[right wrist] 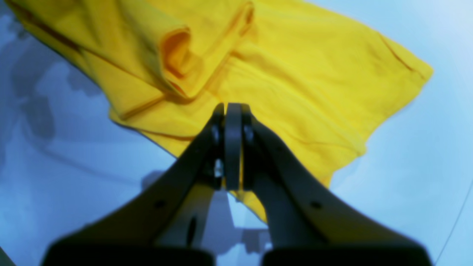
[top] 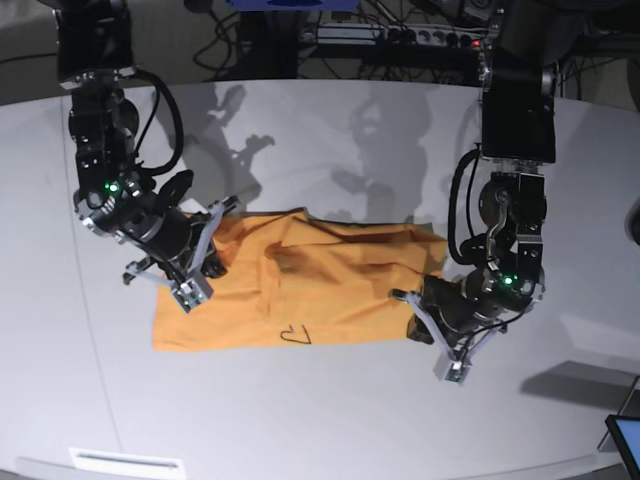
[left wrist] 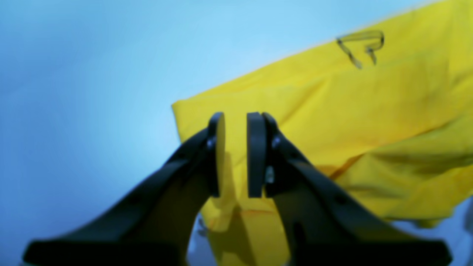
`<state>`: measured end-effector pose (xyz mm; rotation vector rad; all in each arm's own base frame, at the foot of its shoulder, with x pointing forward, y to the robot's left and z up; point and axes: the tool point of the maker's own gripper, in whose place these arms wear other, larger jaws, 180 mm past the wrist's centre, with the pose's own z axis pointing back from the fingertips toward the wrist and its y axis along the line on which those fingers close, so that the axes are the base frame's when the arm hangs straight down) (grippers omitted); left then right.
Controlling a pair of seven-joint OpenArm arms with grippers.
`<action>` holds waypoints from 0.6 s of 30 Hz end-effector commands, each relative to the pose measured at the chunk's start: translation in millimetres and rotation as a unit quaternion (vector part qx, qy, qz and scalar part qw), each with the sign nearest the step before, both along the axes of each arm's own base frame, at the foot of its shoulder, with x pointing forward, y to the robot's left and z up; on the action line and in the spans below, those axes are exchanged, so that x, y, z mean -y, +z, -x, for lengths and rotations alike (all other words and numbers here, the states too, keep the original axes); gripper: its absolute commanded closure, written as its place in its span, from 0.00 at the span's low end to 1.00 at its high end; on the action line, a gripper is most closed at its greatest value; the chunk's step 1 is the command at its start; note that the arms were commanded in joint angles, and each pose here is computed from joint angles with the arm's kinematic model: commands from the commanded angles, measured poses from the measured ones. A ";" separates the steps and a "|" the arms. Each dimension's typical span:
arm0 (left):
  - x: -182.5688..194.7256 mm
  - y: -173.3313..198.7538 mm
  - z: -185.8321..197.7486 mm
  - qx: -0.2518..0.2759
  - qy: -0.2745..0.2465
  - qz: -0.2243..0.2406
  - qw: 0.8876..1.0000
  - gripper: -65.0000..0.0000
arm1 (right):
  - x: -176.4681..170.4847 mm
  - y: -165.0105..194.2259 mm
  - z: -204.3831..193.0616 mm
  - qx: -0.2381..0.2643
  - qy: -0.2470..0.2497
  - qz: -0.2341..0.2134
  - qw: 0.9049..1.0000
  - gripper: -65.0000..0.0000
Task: Fold the T-shirt properly
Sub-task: 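Open both grippers and move them apart off the folded shirt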
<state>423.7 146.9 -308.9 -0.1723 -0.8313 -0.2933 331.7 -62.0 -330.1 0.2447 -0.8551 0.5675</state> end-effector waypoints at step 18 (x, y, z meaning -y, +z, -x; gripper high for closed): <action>-55.7 19.3 16.2 -0.003 0.086 0.021 0.996 0.58 | 17.6 8.5 -16.5 0.015 -0.039 -0.026 0.999 0.83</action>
